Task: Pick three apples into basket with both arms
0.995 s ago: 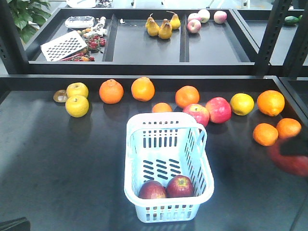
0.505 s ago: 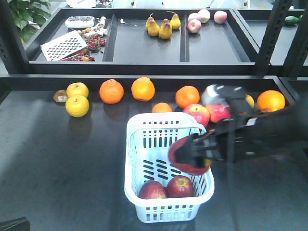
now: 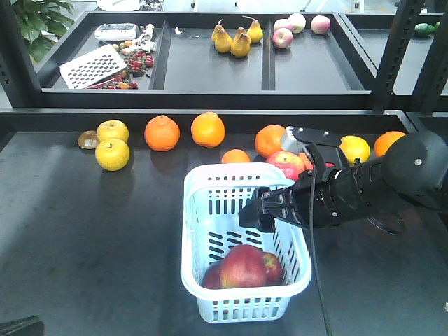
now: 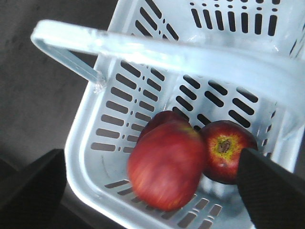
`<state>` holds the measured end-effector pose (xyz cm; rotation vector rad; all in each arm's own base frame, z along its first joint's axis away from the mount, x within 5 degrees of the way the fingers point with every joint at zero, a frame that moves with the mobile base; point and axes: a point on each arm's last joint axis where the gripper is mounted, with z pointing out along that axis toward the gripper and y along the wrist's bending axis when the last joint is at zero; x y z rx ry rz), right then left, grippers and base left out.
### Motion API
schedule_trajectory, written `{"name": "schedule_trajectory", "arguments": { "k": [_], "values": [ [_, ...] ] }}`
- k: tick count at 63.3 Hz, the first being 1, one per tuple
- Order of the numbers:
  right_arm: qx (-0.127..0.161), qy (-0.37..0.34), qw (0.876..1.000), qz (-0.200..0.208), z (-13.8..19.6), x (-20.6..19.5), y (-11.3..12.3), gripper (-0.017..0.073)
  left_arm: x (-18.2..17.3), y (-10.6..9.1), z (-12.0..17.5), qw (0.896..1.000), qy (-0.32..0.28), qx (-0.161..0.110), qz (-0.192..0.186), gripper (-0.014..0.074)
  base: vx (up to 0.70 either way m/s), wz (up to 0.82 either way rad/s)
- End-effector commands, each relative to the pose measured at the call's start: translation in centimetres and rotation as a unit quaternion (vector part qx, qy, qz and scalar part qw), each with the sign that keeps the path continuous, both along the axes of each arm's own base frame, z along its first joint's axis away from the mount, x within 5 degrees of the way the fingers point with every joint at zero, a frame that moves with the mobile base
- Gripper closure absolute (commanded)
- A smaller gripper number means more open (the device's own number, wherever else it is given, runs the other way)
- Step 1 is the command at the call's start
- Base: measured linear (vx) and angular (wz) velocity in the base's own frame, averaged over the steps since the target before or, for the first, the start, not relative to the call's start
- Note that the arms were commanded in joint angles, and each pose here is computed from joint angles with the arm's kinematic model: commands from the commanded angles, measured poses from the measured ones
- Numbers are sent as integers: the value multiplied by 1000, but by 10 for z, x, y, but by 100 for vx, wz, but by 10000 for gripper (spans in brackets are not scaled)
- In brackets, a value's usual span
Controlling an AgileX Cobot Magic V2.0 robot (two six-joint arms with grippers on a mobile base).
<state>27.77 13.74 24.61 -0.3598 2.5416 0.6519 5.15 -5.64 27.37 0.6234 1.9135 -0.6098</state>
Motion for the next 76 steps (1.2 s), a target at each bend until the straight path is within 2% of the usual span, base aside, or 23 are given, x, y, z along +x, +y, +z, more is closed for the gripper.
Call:
{"name": "schedule_trajectory", "arguments": {
  "k": [1, 6, 12, 16, 20, 26, 36, 55, 60, 76],
  "values": [
    [16, -42, 999, -6, 21, 2, 1, -146, 3, 0, 10, 999, -17, -29, 14, 600, 0, 0],
    [12, -37, 999, 12, 23, -2, 1, -99, 3, 0, 10, 999, -16, -28, 14, 600, 0, 0],
    [1, -54, 998, 45, 35, -13, -2, 33, 3, 0, 10, 999, -15, -28, 13, 600, 0, 0],
    [-9, -68, 996, 62, 47, -23, -6, 160, 3, 0, 10, 999, -15, -28, 13, 600, 0, 0],
    [-22, -95, 992, 77, 62, -37, -13, 329, 3, 0, 10, 999, -15, -28, 13, 600, 0, 0],
    [-55, -140, 984, 93, 80, -62, -27, 571, 3, 0, 10, 999, -14, -27, 12, 600, 0, 0],
    [-89, -188, 975, 79, 80, -114, -54, 568, 3, 0, 10, 999, -14, -27, 12, 600, 0, 0],
    [-126, -246, 961, -4, 28, -187, -99, 568, 3, 0, 10, 999, -15, -29, 14, 600, 0, 0],
    [-119, -256, 959, -24, 23, -197, -105, 568, 3, -1, 10, 999, -11, -30, 13, 600, 0, 0],
    [-106, -278, 954, -28, 25, -211, -109, 568, 1, -1, 9, 1000, -4, -26, 7, 600, 0, 0]
  ]
}}
